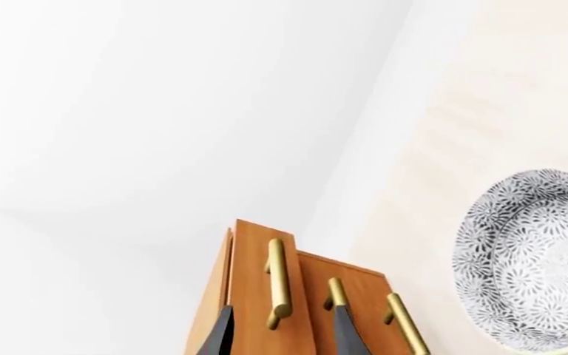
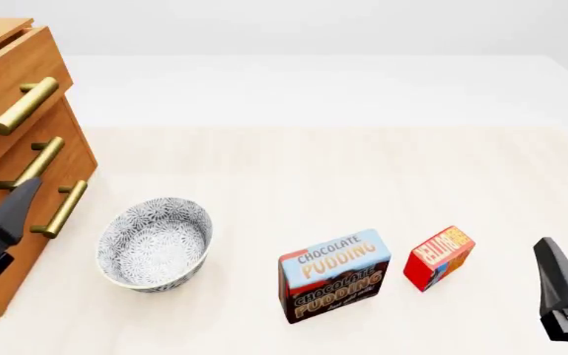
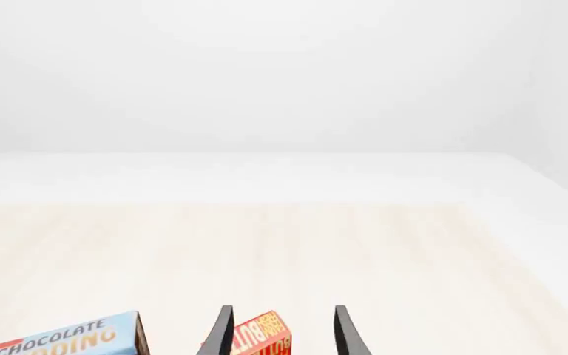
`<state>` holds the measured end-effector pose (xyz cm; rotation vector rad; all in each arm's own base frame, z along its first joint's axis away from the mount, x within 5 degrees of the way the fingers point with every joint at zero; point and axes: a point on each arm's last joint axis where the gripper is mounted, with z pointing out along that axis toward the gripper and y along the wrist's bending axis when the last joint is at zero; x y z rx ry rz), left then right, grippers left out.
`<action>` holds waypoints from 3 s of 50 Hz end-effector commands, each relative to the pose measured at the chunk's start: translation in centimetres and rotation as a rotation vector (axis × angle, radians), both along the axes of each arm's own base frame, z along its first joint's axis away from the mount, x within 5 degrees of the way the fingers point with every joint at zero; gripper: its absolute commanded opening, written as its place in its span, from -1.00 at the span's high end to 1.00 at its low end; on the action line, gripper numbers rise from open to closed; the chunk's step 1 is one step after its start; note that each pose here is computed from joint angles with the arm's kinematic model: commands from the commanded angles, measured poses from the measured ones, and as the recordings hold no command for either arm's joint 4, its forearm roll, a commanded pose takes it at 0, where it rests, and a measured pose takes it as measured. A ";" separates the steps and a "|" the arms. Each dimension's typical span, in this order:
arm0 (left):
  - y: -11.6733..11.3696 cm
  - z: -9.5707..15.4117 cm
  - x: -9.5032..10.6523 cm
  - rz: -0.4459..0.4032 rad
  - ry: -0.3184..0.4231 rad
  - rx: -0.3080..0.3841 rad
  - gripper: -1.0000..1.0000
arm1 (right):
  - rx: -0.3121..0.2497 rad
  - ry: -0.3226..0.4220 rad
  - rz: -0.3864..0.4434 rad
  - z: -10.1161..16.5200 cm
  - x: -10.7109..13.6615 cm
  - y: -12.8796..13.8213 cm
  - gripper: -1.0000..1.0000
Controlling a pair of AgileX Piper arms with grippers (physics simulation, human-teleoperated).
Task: Put the butter at the back in the top drawer of the cabinet and close it.
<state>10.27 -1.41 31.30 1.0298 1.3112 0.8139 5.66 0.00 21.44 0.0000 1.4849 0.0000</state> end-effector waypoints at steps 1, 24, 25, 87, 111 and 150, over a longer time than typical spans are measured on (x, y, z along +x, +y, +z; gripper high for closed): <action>0.0 0.0 0.7 0.009 0.000 0.017 -1.00 | 0.000 0.000 0.000 0.0 0.0 0.0 -1.00; 0.0 0.6 2.7 0.025 0.004 0.018 -1.00 | 0.000 0.000 0.000 0.0 0.0 0.0 -1.00; 0.0 0.5 2.8 0.028 0.005 0.021 -1.00 | 0.000 0.000 0.000 0.0 0.0 0.0 -1.00; 1.7 -2.0 6.8 0.151 0.057 0.012 -1.00 | 0.000 0.000 0.000 0.0 0.0 0.0 -1.00; 2.3 -2.2 7.8 0.185 0.054 0.012 -1.00 | 0.000 0.000 0.000 0.0 0.0 0.0 -1.00; 3.8 -3.3 9.2 0.256 0.083 0.010 -1.00 | 0.000 0.000 0.000 0.0 0.0 0.0 -1.00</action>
